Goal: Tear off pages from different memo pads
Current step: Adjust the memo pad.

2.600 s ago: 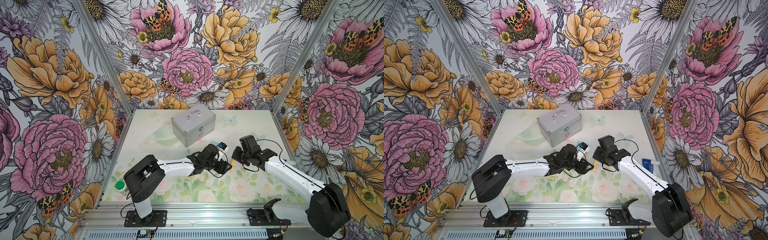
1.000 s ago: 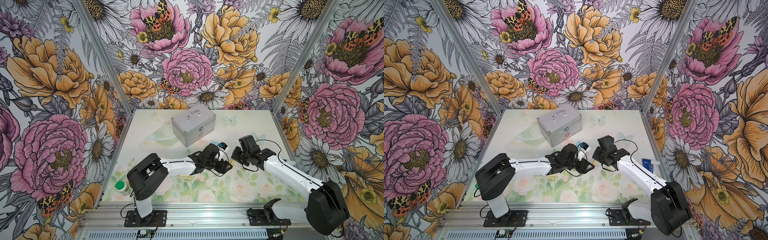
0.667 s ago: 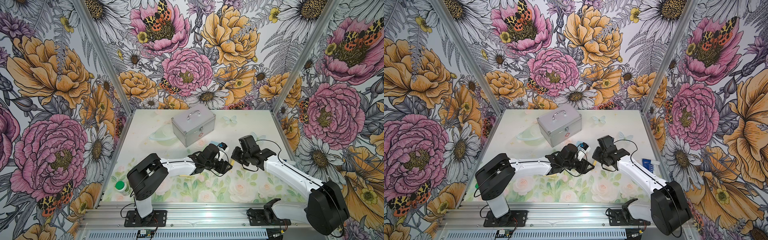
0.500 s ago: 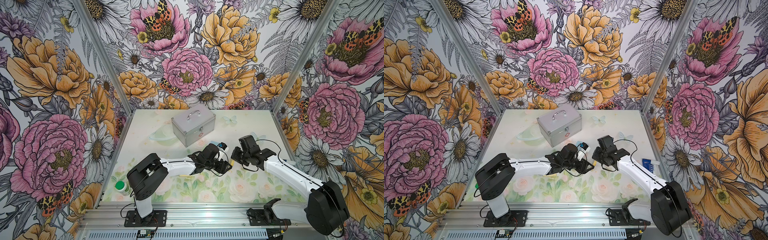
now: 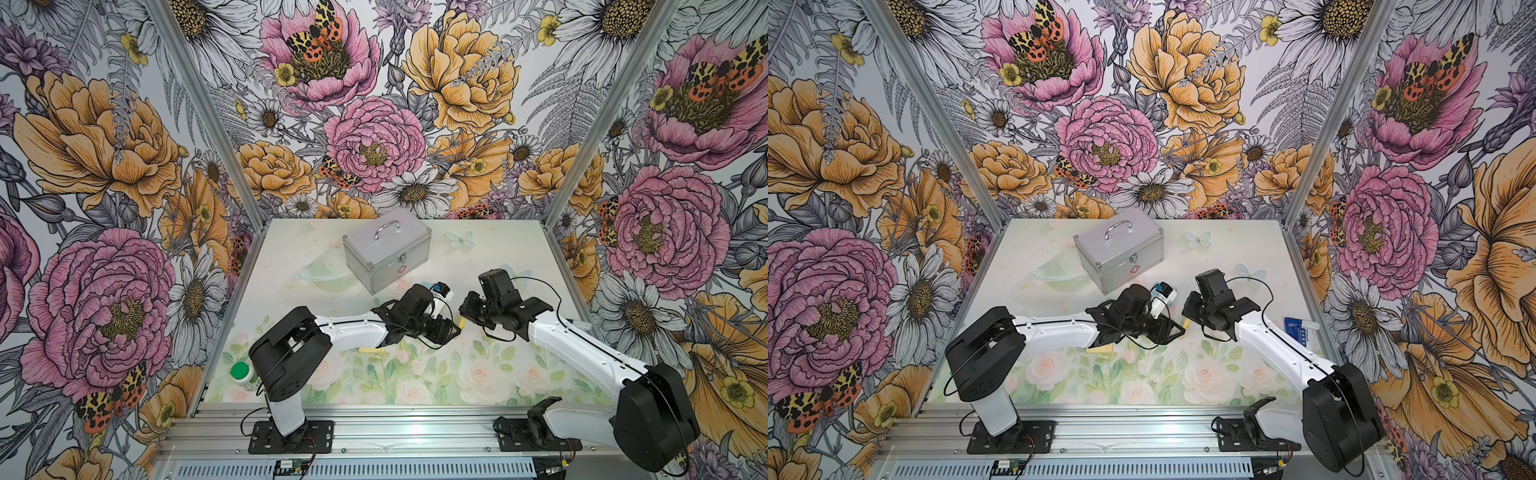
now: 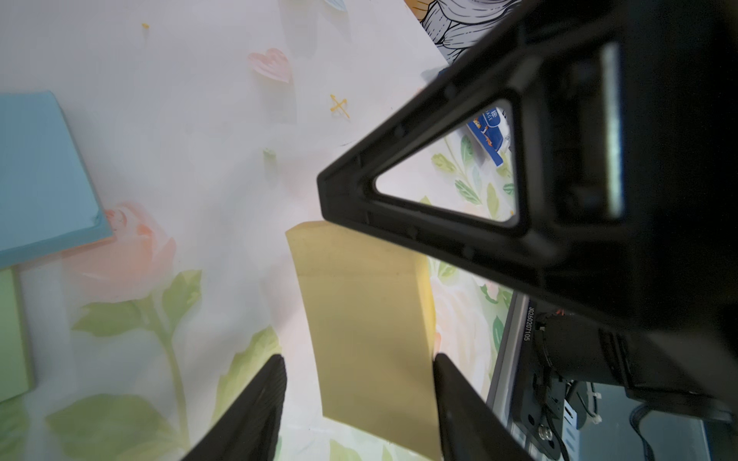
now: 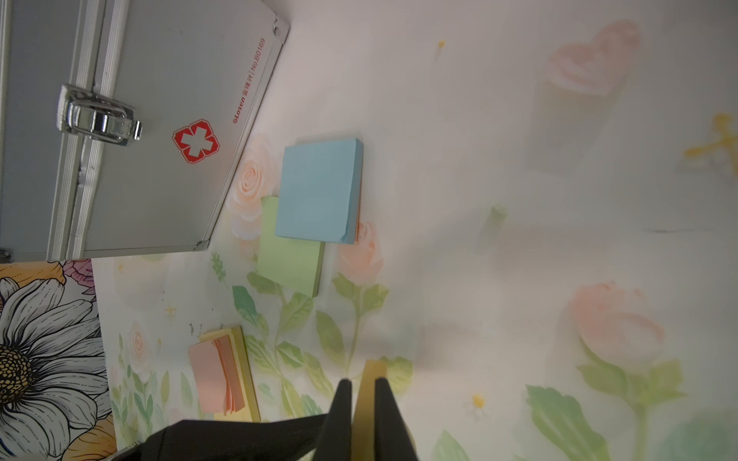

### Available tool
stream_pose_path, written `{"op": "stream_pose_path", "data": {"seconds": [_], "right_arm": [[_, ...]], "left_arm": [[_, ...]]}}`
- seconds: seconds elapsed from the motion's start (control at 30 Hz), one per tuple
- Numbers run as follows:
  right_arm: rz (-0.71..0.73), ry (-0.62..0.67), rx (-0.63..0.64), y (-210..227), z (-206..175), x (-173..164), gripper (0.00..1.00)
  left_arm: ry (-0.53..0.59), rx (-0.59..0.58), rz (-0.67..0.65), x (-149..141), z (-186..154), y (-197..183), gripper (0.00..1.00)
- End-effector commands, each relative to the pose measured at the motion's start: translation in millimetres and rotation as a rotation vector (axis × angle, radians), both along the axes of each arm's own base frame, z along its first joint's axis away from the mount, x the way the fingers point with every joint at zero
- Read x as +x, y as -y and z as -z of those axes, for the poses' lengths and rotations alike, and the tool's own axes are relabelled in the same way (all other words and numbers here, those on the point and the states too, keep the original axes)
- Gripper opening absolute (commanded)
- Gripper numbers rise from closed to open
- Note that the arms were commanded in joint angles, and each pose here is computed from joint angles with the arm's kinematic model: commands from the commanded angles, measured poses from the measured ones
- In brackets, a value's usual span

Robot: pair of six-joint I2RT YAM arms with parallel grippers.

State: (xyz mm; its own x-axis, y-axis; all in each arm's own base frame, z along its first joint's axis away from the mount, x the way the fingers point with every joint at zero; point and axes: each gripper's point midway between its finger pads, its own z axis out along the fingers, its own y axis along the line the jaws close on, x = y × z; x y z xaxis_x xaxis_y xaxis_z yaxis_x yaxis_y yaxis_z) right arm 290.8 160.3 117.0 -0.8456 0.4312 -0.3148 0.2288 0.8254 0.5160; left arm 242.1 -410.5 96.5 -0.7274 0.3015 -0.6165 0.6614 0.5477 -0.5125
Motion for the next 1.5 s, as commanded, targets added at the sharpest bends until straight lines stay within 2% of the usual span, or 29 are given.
{"op": "stream_pose_path", "data": {"seconds": [0.0, 0.27, 1.47], "right_arm": [[-0.044, 0.025, 0.028, -8.0, -10.3, -3.9, 0.0], [-0.101, 0.048, 0.065, -19.4, -16.8, -4.4, 0.0], [-0.181, 0.072, 0.056, -34.8, -22.5, -5.9, 0.0]], "left_arm": [[-0.003, 0.016, -0.014, 4.0, 4.7, -6.0, 0.6], [-0.014, 0.012, -0.019, 7.0, 5.0, -9.9, 0.6], [-0.012, 0.004, -0.032, 11.5, 0.5, -16.9, 0.6]]}}
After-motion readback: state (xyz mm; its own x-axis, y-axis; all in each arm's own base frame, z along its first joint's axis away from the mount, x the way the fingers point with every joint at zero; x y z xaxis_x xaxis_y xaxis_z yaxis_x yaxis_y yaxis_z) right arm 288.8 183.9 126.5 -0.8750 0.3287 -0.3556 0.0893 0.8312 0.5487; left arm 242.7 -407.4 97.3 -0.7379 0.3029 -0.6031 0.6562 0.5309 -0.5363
